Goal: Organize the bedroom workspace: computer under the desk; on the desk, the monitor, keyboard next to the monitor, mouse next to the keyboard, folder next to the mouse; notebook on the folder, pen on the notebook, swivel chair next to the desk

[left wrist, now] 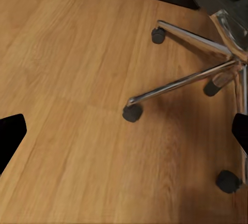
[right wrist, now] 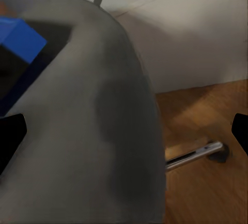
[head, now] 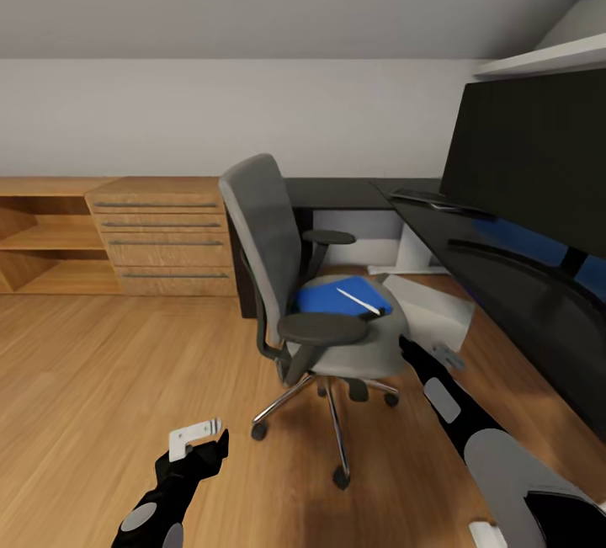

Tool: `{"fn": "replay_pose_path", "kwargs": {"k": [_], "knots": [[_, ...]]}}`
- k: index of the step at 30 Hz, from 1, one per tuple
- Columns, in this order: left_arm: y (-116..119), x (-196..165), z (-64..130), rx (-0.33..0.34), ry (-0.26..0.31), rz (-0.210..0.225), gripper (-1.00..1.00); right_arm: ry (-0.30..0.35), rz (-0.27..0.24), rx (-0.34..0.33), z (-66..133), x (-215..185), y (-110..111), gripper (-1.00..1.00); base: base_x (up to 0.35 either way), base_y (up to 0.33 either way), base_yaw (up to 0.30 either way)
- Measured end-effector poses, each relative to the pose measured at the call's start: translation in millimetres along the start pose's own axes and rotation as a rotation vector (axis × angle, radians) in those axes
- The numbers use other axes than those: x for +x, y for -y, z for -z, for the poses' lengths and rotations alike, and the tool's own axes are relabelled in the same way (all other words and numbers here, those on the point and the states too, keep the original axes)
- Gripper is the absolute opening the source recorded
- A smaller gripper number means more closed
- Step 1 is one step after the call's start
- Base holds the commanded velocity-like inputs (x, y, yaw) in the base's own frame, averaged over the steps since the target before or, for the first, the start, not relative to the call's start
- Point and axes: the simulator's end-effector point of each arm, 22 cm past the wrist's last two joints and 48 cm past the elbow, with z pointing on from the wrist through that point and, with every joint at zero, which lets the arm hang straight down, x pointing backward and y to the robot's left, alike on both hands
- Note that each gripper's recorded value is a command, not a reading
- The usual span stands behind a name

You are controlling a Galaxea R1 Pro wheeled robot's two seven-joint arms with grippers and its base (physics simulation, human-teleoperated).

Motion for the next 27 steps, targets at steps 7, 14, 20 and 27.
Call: {"fn": "replay_pose_path", "kwargs": {"k": [7,14,20,27], "knots": [[-2.5,-0.3,-0.3,-0.005,0.000,0.002,1.00,-0.007,-0.002,0.003,0.1,3.2,0.7,1.00,0.277,0.000,0.000],[-2.8,-0.8,-0.3,-0.006,0.001,0.003,1.00,-0.011,-0.002,0.006,0.1,4.6,1.7,1.00,0.214,0.000,0.000],[-2.8,-0.9,-0.4,-0.006,0.001,0.003,1.00,-0.011,-0.002,0.007,-0.1,4.4,2.7,1.00,0.044,0.000,0.000],[-2.9,-0.6,-0.3,-0.006,0.001,0.003,1.00,-0.010,-0.002,0.008,-0.2,3.8,3.5,1.00,0.006,0.000,0.000]]}}
